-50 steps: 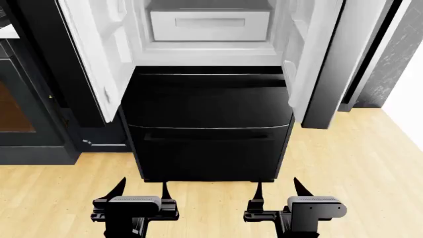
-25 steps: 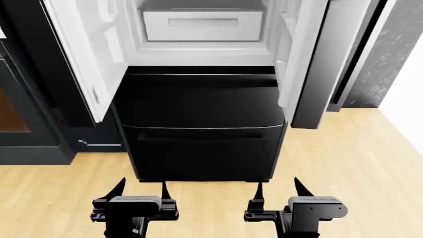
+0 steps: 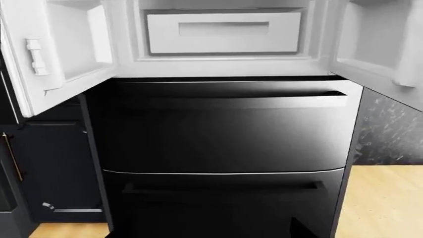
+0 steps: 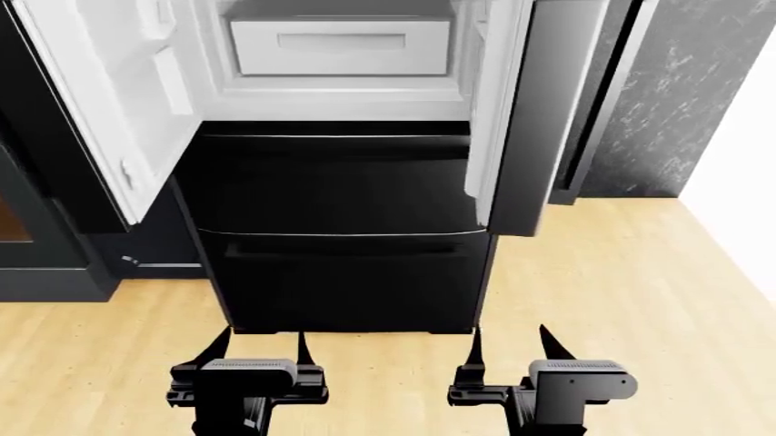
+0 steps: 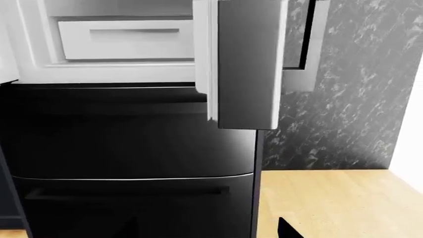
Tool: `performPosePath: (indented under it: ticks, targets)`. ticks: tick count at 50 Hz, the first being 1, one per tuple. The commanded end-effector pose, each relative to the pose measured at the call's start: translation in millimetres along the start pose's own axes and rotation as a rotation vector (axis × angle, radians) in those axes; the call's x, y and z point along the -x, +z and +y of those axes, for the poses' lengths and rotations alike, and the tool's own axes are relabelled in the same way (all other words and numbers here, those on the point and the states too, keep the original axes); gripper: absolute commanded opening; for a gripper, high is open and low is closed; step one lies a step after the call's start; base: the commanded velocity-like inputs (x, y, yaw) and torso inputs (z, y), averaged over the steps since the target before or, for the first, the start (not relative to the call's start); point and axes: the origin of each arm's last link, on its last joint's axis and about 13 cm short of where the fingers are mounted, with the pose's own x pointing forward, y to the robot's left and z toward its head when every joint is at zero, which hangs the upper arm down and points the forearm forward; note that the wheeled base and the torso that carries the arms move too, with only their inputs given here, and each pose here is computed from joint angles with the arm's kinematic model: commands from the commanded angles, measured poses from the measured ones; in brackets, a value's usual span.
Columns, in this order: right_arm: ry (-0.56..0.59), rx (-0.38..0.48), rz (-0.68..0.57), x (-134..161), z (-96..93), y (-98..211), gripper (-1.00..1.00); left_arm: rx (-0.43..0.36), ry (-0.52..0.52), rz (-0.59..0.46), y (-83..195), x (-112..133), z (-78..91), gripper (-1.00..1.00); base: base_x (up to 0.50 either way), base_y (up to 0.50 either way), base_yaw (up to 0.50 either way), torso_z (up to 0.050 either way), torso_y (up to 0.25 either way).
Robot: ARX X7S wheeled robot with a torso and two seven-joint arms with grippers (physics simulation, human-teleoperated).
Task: Close the fridge doors
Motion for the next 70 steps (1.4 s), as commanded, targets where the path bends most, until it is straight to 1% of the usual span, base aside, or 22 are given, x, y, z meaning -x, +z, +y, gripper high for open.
performPosePath:
  ticks: [1,70]
  targets:
    - [0.000,0.001,0.000,-0.2,-0.1,-0.5,1.00,0.000,-0.001,0.001,0.1,0.3,0.1,1.00,0.00,-0.26,0.00,0.000,0.000]
    - [-0.009,-0.010,0.004,0.9,1.0,1.5,1.00,-0.015,0.003,0.013,-0.2,-0.1,-0.6,1.00,0.00,-0.26,0.00,0.000,0.000]
